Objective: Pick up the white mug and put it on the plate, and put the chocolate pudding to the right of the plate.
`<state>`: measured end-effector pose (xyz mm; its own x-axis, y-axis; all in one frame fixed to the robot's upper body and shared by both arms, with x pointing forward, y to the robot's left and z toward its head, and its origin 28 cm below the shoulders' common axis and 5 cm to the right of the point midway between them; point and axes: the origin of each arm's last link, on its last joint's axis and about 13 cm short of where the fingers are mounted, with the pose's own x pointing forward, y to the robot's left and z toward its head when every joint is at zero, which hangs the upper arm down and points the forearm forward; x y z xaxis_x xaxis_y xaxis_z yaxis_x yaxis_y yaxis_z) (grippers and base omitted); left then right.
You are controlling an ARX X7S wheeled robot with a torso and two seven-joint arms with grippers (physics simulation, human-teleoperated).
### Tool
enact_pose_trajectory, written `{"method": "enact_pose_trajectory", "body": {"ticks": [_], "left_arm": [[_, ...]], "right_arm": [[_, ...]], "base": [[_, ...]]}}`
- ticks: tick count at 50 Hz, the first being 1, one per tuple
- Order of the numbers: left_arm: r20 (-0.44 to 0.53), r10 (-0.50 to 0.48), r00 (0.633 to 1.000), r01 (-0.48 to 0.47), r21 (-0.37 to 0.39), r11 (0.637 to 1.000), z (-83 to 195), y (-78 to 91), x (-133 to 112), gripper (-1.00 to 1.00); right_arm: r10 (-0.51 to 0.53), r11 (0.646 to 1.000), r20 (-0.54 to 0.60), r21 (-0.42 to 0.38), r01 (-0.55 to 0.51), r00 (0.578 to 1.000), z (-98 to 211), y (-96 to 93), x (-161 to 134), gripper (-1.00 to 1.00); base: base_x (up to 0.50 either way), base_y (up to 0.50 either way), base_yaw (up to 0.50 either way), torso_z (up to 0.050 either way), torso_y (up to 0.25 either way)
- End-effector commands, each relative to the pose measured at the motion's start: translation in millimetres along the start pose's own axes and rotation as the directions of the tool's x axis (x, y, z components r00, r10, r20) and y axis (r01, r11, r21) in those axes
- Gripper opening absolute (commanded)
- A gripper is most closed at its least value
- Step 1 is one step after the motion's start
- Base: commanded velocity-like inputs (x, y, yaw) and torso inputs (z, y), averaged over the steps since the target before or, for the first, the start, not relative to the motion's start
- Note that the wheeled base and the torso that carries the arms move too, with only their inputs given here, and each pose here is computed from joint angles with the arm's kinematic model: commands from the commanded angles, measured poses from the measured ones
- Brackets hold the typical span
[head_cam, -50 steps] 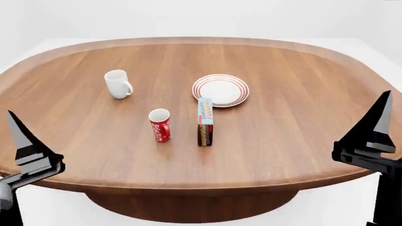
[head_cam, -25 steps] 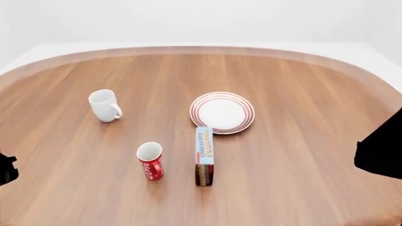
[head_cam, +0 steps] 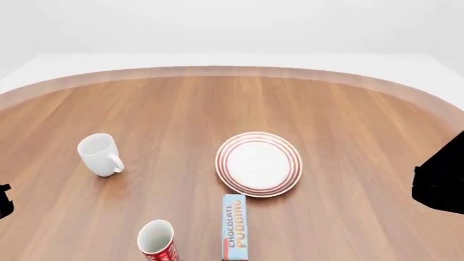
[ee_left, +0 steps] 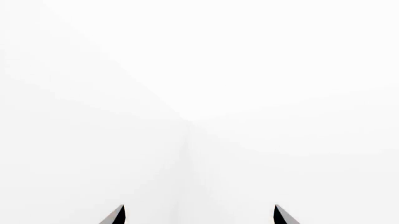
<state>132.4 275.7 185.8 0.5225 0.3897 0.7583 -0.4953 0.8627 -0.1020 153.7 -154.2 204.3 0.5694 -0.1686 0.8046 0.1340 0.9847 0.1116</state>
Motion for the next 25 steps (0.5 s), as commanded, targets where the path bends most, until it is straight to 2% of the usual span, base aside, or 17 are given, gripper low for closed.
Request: {"method": "enact_pose_trajectory", "body": {"ticks": [1, 25], "left_arm": [[0.022, -0.006, 1.000, 0.006, 0.013, 1.000, 2.5, 2.6, -1.0, 1.00], [0.017, -0.006, 1.000, 0.006, 0.005, 1.000, 2.6, 2.2, -0.3, 1.00]], "right_arm": [[0.013, 1.000, 0.009, -0.020, -0.012, 1.000, 2.2, -0.2, -1.2, 1.00], [0.035, 0.999, 0.005, -0.007, -0.035, 0.999, 1.5, 3.0, -2.9, 1.00]], "base": [[0.50, -0.02, 0.00, 0.000, 0.000], [0.50, -0.01, 0.00, 0.000, 0.001]]}}
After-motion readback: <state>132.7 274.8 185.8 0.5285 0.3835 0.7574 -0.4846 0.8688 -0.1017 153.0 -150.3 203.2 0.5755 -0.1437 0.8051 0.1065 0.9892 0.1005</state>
